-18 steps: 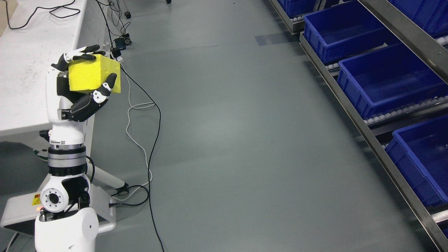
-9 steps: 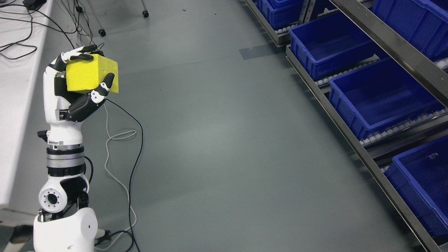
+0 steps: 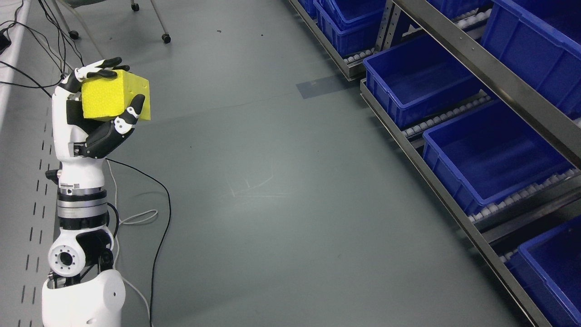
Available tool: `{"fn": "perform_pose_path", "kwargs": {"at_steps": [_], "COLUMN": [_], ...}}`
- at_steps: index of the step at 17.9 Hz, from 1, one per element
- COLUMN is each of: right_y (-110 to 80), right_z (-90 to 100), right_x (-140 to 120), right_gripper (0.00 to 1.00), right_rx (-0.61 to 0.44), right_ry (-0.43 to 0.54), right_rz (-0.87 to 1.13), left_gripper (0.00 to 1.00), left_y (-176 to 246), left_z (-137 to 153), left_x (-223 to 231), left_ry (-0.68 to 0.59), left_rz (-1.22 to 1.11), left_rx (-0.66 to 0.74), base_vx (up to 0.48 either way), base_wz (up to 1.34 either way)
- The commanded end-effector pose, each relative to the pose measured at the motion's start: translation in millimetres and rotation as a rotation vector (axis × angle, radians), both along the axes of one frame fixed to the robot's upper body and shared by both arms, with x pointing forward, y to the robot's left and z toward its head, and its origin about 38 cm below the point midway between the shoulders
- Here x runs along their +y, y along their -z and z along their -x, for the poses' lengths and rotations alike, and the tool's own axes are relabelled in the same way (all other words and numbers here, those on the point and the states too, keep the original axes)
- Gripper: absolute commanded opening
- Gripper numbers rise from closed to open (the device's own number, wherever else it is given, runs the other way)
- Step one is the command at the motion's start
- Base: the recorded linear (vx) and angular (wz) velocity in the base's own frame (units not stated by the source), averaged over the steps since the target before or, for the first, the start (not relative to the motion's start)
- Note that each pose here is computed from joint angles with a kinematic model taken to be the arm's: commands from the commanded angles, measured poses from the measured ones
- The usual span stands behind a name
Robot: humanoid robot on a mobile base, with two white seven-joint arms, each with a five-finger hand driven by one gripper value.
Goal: Move yellow foam block to right shelf middle
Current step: 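Hold the cube in the left hand while turning toward the blue-bin shelf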
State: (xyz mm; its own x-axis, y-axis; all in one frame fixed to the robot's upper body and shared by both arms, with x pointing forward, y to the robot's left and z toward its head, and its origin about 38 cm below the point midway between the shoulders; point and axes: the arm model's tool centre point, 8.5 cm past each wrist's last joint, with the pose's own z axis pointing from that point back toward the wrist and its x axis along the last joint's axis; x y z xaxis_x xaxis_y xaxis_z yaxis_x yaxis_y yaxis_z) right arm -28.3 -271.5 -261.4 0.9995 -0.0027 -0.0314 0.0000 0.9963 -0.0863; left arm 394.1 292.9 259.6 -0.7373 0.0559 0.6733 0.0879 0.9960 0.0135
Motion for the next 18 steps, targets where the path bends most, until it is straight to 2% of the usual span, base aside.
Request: {"fn": "perform_pose_path", "kwargs": {"at_steps": [1, 13, 18], "right_y": [-0.6, -0.6, -0.6], "right_z": [-6.2, -6.2, -6.2], "right_x": [-11.4, -11.4, -11.4], "right_gripper": [1.00, 1.00, 1.00], "right_rx": [-0.019, -0.019, -0.018], "right_ry": [0.002, 0.002, 0.000], "right_rz": [0.019, 0.019, 0.018], "left_gripper": [0.03, 0.03, 0.04], "left_y": [-1.8, -1.8, -1.8], "left_z": [1.2, 1.2, 1.2], "left_x": [7.1, 7.1, 7.1], "left_ry": [-0.014, -0.014, -0.014], "left_rz": [-0.015, -0.015, -0.015], "left_rx": [-0.004, -0.004, -0.004], "base_vx": [0.397, 0.410, 0.315], "base_wz": [0.01, 0.07, -0.23]}}
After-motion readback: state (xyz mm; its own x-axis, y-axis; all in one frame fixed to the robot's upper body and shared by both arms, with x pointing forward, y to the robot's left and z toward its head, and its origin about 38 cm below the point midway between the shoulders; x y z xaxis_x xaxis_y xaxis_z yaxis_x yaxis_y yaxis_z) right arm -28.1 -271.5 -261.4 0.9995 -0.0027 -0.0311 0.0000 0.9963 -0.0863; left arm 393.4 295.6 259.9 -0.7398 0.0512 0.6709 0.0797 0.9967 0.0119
